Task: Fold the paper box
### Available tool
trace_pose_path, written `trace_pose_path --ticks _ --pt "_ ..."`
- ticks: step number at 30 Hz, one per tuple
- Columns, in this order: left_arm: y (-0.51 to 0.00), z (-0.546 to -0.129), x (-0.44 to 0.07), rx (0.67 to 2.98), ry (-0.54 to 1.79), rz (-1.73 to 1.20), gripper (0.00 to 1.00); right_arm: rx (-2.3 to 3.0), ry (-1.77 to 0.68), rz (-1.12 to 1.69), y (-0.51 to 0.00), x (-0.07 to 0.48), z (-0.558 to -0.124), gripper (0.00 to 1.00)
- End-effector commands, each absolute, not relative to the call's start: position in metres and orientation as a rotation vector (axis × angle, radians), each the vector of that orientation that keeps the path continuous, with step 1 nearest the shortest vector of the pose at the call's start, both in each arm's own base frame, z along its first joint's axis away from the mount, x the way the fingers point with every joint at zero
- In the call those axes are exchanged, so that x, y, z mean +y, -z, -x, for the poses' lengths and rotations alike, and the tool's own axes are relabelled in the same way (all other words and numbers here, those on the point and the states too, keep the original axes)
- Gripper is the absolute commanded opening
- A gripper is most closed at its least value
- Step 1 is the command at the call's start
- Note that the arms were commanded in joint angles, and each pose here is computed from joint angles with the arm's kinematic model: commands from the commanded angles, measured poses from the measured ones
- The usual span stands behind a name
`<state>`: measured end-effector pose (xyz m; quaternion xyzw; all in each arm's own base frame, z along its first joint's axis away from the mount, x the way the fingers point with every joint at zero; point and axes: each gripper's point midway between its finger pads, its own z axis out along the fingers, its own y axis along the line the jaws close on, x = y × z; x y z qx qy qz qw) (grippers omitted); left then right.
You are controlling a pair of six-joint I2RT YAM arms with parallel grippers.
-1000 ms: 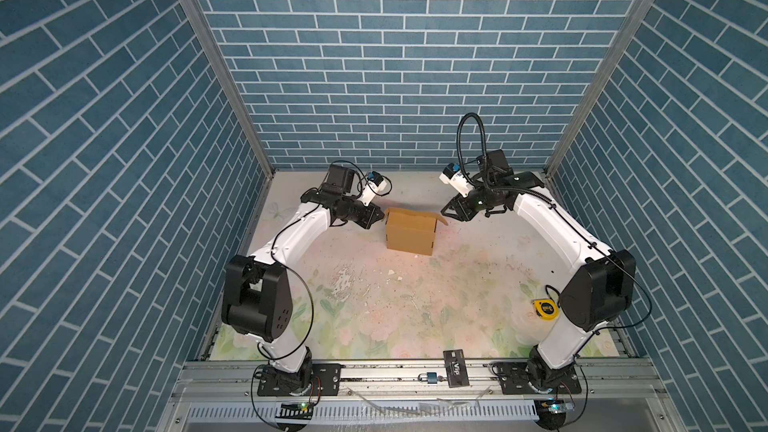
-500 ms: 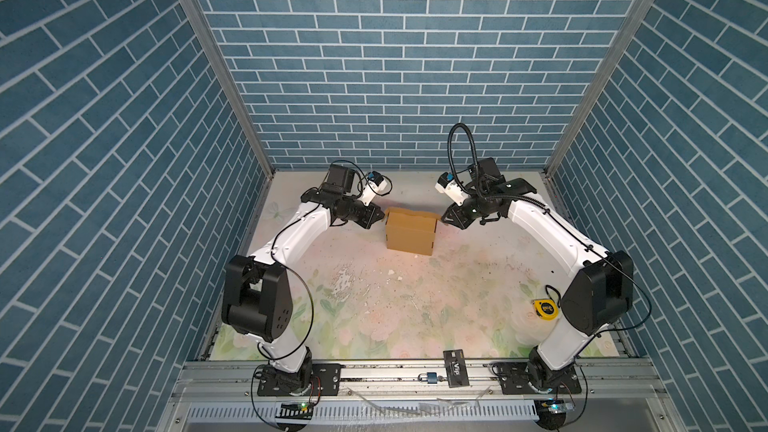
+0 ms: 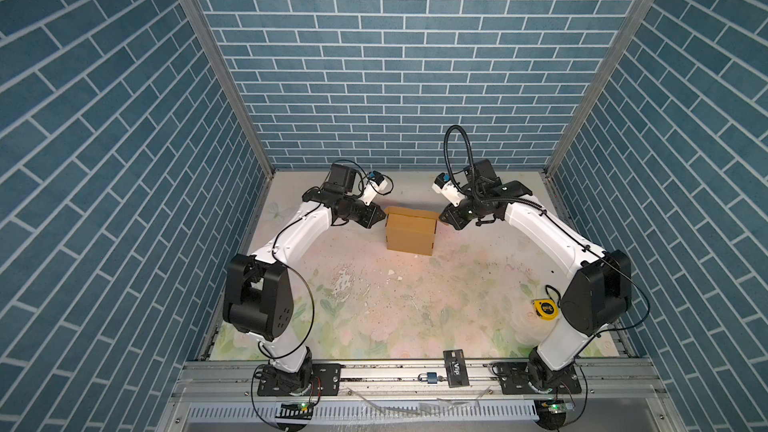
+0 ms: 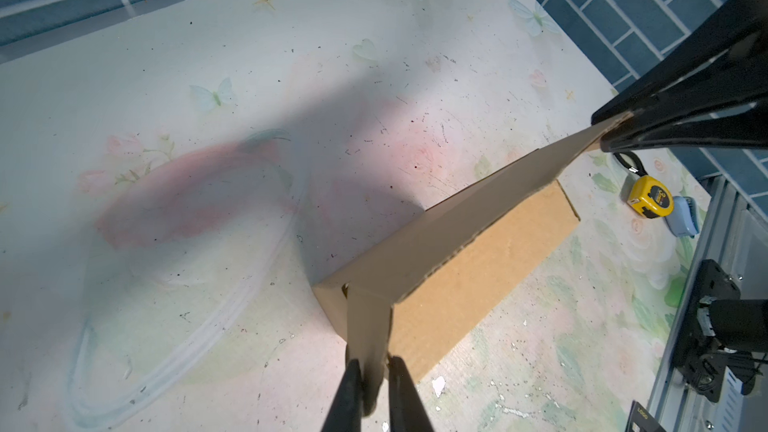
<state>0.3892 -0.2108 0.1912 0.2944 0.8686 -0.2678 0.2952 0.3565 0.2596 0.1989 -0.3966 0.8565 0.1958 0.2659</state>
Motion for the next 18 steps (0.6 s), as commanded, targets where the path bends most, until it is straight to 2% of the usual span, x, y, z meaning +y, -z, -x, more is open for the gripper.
trace_pose_path --ticks 1,10,18 --pt "-0.197 -0.389 -0.214 2.311 0.706 -0.786 0.08 2.324 -0.508 1.06 -0.201 0.255 -0.352 0.15" --pt "-0.202 -0.388 -0.216 2.311 0.716 -0.771 0.08 2.342 -0.498 1.017 -0.205 0.248 -0.344 0.15" --pt "-0.207 -0.388 -0.22 2.31 0.737 -0.751 0.07 2.335 -0.544 0.976 -0.212 0.255 -0.344 0.01"
